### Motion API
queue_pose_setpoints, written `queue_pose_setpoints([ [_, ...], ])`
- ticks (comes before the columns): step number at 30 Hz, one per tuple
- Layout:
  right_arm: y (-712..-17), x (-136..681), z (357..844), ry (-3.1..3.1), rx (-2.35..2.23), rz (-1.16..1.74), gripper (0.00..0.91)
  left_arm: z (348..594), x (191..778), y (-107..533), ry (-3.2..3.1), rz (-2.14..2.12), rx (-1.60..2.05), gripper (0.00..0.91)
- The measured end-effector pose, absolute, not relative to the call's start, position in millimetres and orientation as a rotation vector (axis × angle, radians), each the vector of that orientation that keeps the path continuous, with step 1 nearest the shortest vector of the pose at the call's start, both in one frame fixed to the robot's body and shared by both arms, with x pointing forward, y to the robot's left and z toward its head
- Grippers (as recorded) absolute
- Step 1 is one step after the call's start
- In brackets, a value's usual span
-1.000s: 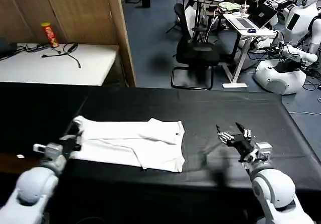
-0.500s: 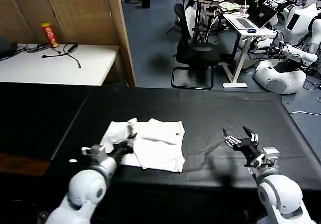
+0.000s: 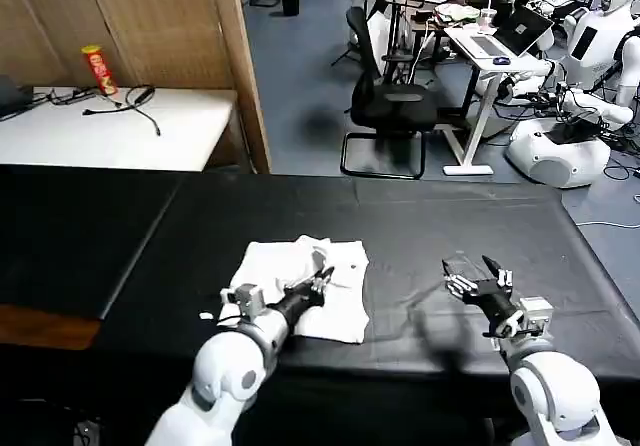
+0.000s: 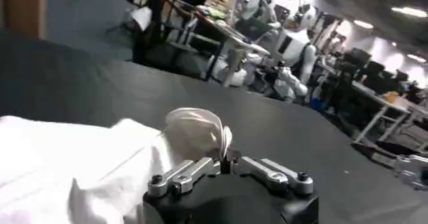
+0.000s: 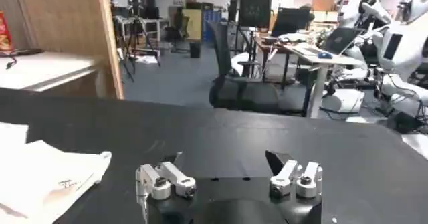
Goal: Fold and organize the clothes.
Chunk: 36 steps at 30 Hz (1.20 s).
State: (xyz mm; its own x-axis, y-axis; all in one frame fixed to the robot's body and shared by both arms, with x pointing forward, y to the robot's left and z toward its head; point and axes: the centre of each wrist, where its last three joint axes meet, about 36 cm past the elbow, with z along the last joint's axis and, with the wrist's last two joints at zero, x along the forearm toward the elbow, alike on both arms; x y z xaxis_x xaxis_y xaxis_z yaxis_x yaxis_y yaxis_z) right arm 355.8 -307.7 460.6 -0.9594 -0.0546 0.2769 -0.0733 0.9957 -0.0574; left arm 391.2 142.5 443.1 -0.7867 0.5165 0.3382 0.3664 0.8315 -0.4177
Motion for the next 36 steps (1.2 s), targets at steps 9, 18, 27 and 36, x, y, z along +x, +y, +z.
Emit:
queue_pose_setpoints([
  [9,-302.3,350.8,458.7,-2.851,0.123,0.099,0.878,430.5,395.3,127.2,-2.603,0.42,-0.65,0.878],
  [18,-297.0,350.1,456.4,-2.842,0.206,0.077,0.878,415.3,390.9,110.0,-2.59,0.49,-0.679,0.878],
  [27,-278.3,358.7,449.1,-2.792,0.391,0.04,0.878,438.2,395.8,130.0,-2.71,0.524,-0.696,0.878],
  [36,-231.4,373.9,436.8,-2.704,0.84,0.226,0.878,443.6,396.7,219.1,-2.874,0.118,-0.44,0.878],
])
